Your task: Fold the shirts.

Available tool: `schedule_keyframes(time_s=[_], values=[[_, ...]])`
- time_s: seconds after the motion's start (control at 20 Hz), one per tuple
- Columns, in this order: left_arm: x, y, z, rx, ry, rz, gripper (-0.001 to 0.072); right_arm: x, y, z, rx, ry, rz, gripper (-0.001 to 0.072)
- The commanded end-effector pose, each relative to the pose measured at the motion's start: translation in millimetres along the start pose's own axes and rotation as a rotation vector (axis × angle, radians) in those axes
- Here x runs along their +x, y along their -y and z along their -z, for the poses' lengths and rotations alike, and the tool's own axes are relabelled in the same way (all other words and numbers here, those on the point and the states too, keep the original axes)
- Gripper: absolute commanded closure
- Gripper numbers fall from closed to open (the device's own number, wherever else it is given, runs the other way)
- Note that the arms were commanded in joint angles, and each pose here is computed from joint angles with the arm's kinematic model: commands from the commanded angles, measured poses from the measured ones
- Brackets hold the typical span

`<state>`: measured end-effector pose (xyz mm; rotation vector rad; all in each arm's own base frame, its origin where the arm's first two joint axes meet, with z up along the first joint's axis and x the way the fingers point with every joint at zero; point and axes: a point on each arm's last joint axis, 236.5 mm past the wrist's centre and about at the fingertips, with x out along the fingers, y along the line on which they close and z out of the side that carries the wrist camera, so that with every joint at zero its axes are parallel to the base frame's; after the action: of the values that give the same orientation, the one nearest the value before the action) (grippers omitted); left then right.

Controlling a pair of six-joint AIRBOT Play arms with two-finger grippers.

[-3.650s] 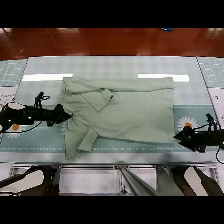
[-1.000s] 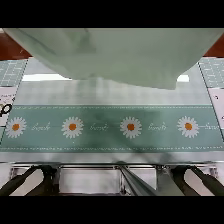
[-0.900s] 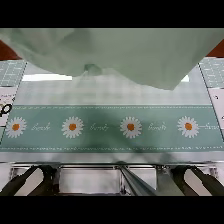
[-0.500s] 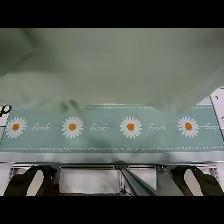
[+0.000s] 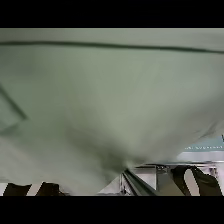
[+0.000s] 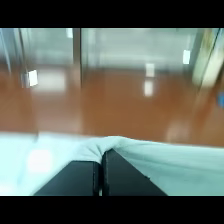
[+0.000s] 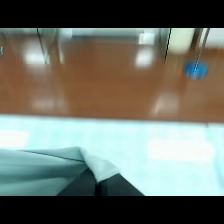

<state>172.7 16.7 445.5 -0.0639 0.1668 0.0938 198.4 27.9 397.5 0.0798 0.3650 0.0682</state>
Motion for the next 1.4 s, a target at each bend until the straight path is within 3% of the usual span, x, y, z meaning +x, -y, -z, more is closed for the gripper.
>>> schedule_keyframes(time_s=[0.0, 0.2, 0.45, 0.75, 1.0, 1.2, 1.35], values=[[78, 8, 77, -0.045, -0.275, 0.022, 0.0690, 64, 15, 59, 0.084, -0.192, -0.060, 0.0684], [197, 37, 187, -0.126, -0.564, 0.122, 0.0690, 175, 28, 117, 0.212, -0.331, -0.216, 0.0684], [337, 51, 296, -0.191, -0.757, 0.144, 0.0690, 314, 35, 177, 0.480, -0.472, -0.450, 0.0684], [445, 61, 370, -0.278, -0.893, 0.143, 0.0690, 450, 49, 237, 0.665, -0.620, -0.431, 0.0684], [441, 82, 376, -0.378, -0.993, 0.217, 0.0690, 465, 41, 252, 0.664, -0.701, -0.431, 0.0683], [401, 56, 375, -0.244, -1.109, 0.208, 0.0690, 427, 54, 253, 0.599, -0.794, -0.444, 0.0683], [375, 41, 389, -0.234, -1.178, 0.218, 0.0690, 397, 71, 285, 0.499, -0.967, -0.354, 0.0683]])
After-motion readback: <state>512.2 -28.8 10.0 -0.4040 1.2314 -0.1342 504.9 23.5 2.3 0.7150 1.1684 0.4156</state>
